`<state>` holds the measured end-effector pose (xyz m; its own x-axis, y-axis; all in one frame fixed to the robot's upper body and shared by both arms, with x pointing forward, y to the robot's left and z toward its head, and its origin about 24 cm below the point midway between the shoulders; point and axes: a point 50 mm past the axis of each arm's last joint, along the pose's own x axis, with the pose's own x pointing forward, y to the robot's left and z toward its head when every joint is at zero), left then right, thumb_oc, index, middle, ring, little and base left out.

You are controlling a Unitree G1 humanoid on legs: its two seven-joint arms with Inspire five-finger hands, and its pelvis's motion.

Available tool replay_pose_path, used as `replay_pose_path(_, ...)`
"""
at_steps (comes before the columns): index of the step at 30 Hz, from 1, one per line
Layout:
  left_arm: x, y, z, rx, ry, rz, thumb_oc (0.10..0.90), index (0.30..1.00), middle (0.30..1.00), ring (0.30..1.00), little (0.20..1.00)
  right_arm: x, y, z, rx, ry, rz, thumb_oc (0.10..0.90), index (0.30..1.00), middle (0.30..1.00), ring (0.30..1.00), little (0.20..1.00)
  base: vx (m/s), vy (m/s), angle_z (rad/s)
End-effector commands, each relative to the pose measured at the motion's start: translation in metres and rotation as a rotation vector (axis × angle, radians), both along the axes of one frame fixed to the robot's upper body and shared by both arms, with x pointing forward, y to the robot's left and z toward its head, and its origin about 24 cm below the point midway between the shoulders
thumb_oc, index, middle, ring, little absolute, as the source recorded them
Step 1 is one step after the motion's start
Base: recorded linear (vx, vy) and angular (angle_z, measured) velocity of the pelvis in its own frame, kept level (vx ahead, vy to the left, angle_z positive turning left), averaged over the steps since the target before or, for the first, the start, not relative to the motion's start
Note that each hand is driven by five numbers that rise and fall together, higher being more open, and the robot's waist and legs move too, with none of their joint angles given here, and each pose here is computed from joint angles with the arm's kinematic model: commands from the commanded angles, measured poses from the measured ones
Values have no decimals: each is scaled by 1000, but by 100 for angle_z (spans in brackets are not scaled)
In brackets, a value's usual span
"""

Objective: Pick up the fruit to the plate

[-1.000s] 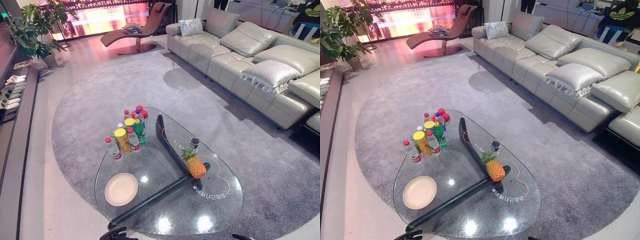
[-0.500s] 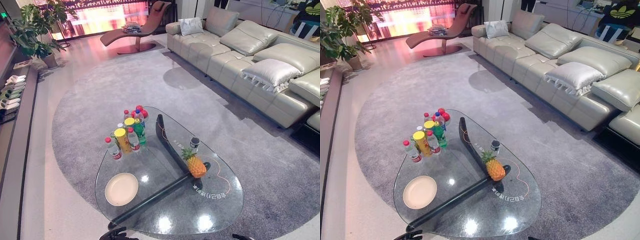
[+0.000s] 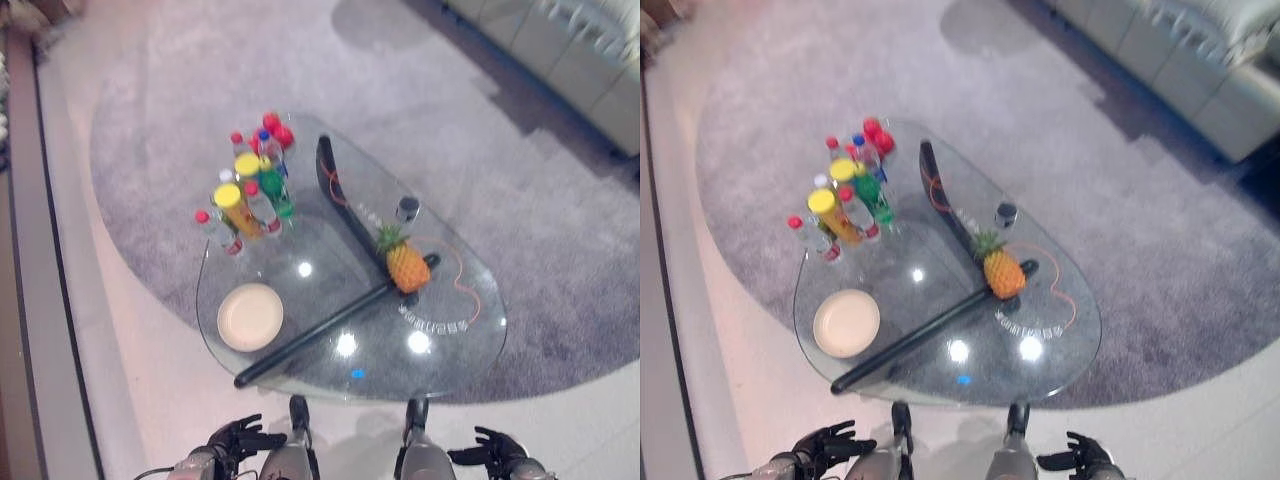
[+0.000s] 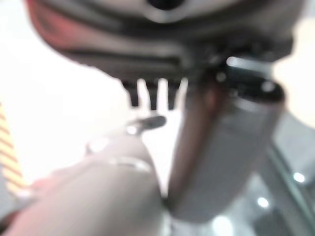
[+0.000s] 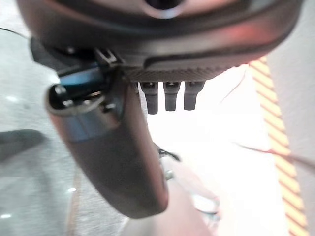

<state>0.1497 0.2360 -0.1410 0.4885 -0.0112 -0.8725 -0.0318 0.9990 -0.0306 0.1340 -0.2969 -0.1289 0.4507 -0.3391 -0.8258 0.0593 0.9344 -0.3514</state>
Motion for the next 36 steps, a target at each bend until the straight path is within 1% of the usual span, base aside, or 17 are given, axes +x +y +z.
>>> replay_pose_path(1, 12, 27, 12, -45, -40, 122, 800, 900, 900, 900, 900, 25, -9, 13, -32, -54, -11, 800, 900, 900, 900, 900, -141, -33, -18)
replay_pose_path(3, 30, 26, 21, -125, -122, 165, 800, 900, 900, 900, 900, 37, -16, 22, -46, -105, -23, 800, 900, 900, 900, 900, -118, -43, -6)
replay_pose_path(4, 44, 27, 29, -159, -182, 188, 800, 900, 900, 900, 900, 47, -19, 29, -53, -150, -33, 800, 900, 900, 900, 900, -136, -47, 0)
replay_pose_path(6, 60, 27, 39, -197, -255, 215, 800, 900, 900, 900, 900, 60, -22, 38, -68, -208, -48, 800, 900, 900, 900, 900, -135, -24, 3)
replay_pose_path(7, 75, 28, 50, -227, -320, 235, 800, 900, 900, 900, 900, 76, -27, 51, -82, -271, -69, 800, 900, 900, 900, 900, -144, -15, 5)
replay_pose_path(9, 91, 29, 63, -256, -392, 261, 800, 900, 900, 900, 900, 95, -34, 68, -106, -355, -97, 800, 900, 900, 900, 900, -118, -27, 3)
replay_pose_path(10, 95, 29, 66, -259, -406, 268, 800, 900, 900, 900, 900, 98, -35, 72, -111, -373, -103, 800, 900, 900, 900, 900, -71, -40, 5)
replay_pose_path(13, 114, 36, 85, -266, -500, 346, 800, 900, 900, 900, 900, 122, -38, 96, -148, -522, -132, 800, 900, 900, 900, 900, -64, -34, 3)
replay_pose_path(17, 127, 45, 100, -214, -603, 466, 800, 900, 900, 900, 900, 136, -35, 114, -192, -665, -159, 800, 900, 900, 900, 900, -55, -10, -4)
replay_pose_path(22, 132, 54, 111, -150, -687, 580, 800, 900, 900, 900, 900, 141, -31, 121, -211, -748, -196, 800, 900, 900, 900, 900, -21, -21, 9)
replay_pose_path(27, 137, 58, 119, -86, -727, 626, 800, 900, 900, 900, 900, 146, -27, 125, -199, -786, -206, 800, 900, 900, 900, 900, -16, -28, 6)
replay_pose_path(36, 145, 61, 131, -10, -762, 658, 800, 900, 900, 900, 900, 160, -23, 141, -182, -860, -205, 800, 900, 900, 900, 900, -10, -12, 5)
